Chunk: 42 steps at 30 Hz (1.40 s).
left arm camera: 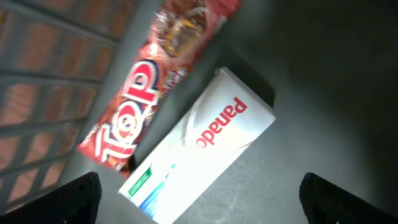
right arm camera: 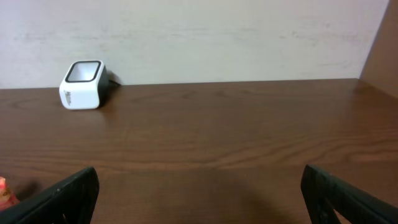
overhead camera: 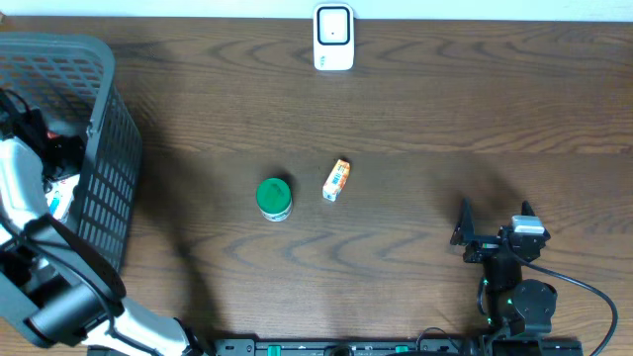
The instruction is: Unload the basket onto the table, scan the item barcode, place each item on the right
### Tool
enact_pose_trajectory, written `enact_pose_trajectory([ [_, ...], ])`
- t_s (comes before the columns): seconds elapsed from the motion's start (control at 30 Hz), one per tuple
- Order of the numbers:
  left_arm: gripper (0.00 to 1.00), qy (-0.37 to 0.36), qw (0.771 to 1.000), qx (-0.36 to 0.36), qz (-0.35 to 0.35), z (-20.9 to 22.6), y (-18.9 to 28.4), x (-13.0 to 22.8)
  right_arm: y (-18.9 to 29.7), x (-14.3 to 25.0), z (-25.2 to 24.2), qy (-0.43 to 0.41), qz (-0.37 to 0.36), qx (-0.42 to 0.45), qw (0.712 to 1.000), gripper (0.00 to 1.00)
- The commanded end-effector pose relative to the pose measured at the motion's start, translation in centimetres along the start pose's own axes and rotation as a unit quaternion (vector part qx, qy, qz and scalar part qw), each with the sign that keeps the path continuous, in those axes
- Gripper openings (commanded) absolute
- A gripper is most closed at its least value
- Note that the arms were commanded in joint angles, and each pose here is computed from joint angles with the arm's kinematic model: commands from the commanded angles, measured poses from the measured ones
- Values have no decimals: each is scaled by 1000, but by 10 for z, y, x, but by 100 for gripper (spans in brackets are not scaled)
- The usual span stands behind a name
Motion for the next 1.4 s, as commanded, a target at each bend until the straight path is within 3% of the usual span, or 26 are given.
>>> enact_pose_trajectory([
  [0.0,100,-55,998,11,23,-3,-19,8,0,1,-1,2,1,4,1000,99],
  [0.4,100,-107,990,24,86,-9,-65,30,0,1,-1,2,1,4,1000,99],
  [0.7,100,-104,991,29,75,-11,-69,26,0,1,-1,2,1,4,1000,99],
  [0.93,71,-93,990,80,70,-22,-69,28,0,1,-1,2,1,4,1000,99],
  [1.37,53,-82,990,81,78,-22,-71,33,0,1,-1,2,1,4,1000,99],
])
Point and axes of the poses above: each gripper's point midway between its finger pads, its own y axis back along the fingers, its own z axis along the line the jaws close on, x = y × z, the point moved 3 cm from there along y, back along the fingers, and after that the axes turned 8 degrees about y, right-handed, at the moved point
